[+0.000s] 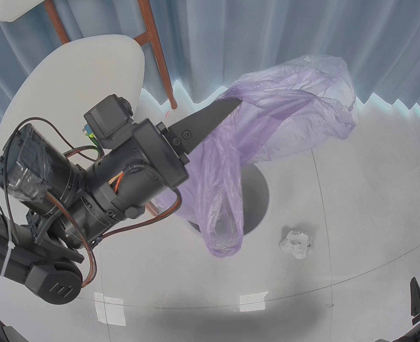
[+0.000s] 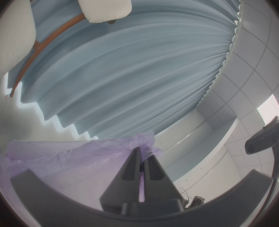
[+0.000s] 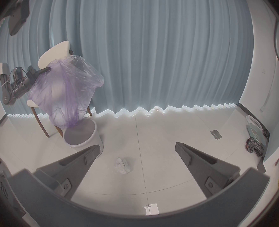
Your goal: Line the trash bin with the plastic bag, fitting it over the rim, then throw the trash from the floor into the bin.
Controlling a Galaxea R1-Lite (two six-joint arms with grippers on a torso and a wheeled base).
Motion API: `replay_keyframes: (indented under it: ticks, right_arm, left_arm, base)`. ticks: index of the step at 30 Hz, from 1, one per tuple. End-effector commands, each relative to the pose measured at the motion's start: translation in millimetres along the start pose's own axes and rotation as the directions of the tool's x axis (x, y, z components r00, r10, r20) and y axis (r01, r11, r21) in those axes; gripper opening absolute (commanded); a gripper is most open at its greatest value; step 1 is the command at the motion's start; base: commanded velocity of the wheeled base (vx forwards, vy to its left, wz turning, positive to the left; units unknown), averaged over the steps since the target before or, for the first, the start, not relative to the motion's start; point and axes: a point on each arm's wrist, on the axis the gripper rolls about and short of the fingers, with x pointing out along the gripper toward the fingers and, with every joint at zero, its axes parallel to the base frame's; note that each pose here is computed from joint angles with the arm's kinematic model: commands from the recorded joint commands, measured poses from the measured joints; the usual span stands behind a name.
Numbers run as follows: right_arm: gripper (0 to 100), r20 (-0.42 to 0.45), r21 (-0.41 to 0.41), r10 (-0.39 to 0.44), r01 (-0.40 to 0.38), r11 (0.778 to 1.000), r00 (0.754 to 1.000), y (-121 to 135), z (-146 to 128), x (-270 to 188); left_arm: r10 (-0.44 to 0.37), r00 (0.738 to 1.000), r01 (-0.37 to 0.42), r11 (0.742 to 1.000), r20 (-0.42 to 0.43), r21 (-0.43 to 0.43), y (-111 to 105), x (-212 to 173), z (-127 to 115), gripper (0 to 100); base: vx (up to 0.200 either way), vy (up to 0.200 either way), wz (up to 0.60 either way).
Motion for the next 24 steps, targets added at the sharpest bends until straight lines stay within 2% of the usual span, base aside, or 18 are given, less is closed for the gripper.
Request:
replay_keyframes:
  ticks: [1,9,13,21,24]
  right_arm:
    - [100,0.000,0.000,0.000,0.000,1.000,1.000,0,-5,0]
    - [100,0.000,0.000,0.000,0.000,1.000,1.000,0,-5,0]
    - [100,0.000,0.000,0.000,0.000,1.000,1.000,0,-5,0]
    - [100,0.000,0.000,0.000,0.000,1.000,1.000,0,-5,0]
    - [100,0.000,0.000,0.000,0.000,1.000,1.000,0,-5,0]
  left_arm:
    - [0.013,1.000,-0.013,1.000,-0.010,-0.006,5,0,-4,0]
    - [0.008,0.999,-0.009,1.000,-0.033,-0.023,9,7,-14,0]
    - [0.014,0.999,-0.016,0.999,-0.051,-0.033,17,13,-24,0]
    - [0.007,0.999,-0.007,1.000,-0.036,-0.025,24,23,-23,0]
    - [0.025,0.999,-0.026,0.999,-0.045,-0.029,36,28,-31,0]
  base:
    - [0.000,0.000,0.00]
    - [0.000,0.000,0.00]
    - [0.000,0.000,0.00]
    - [0.000,0.000,0.00]
    - [0.000,0.000,0.00]
